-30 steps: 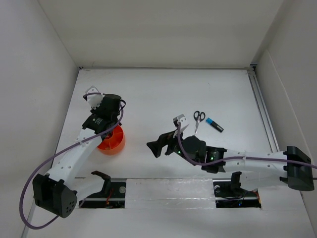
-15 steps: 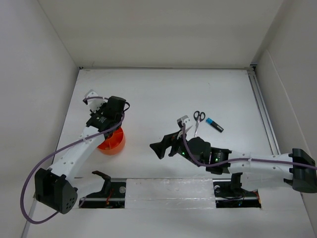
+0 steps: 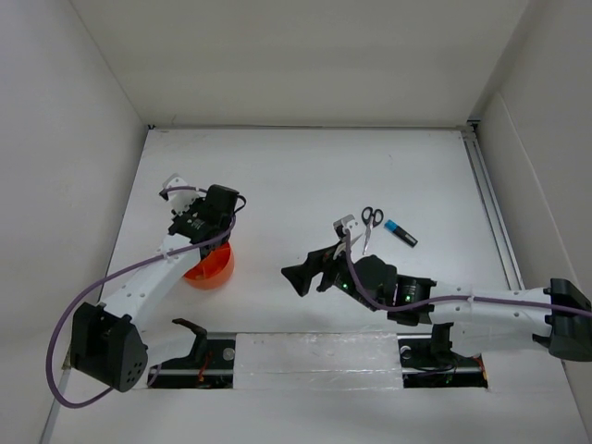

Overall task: Sort the stationery into containers
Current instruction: Place the pen in the storage box.

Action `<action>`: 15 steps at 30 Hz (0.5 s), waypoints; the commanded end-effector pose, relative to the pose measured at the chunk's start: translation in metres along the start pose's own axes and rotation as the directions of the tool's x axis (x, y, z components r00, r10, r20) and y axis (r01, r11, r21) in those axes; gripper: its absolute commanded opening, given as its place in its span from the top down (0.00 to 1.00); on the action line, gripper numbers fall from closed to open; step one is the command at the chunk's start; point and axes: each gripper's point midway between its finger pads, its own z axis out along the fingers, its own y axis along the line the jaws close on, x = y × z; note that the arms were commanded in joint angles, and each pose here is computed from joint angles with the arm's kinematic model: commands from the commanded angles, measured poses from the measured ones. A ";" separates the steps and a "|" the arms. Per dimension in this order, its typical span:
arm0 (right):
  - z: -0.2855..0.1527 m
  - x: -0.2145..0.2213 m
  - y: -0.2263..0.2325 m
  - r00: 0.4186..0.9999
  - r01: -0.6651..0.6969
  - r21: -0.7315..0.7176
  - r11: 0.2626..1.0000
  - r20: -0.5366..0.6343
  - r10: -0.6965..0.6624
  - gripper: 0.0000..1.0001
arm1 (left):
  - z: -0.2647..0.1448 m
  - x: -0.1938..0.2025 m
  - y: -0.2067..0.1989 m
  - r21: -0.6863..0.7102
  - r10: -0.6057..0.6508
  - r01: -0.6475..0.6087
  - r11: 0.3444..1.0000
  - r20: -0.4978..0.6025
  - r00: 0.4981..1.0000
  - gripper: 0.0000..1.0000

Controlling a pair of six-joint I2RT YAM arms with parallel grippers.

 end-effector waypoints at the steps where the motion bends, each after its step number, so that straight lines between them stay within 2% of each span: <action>1: -0.004 -0.005 0.006 1.000 -0.019 -0.025 1.000 0.011 0.019 0.00 | 0.002 0.003 0.003 -0.005 0.001 0.000 1.000 0.006 1.000 1.00; 15: -0.003 -0.002 0.005 1.000 -0.015 -0.021 1.000 0.004 0.015 0.00 | -0.006 -0.005 -0.003 0.053 -0.050 0.050 0.997 0.006 0.999 1.00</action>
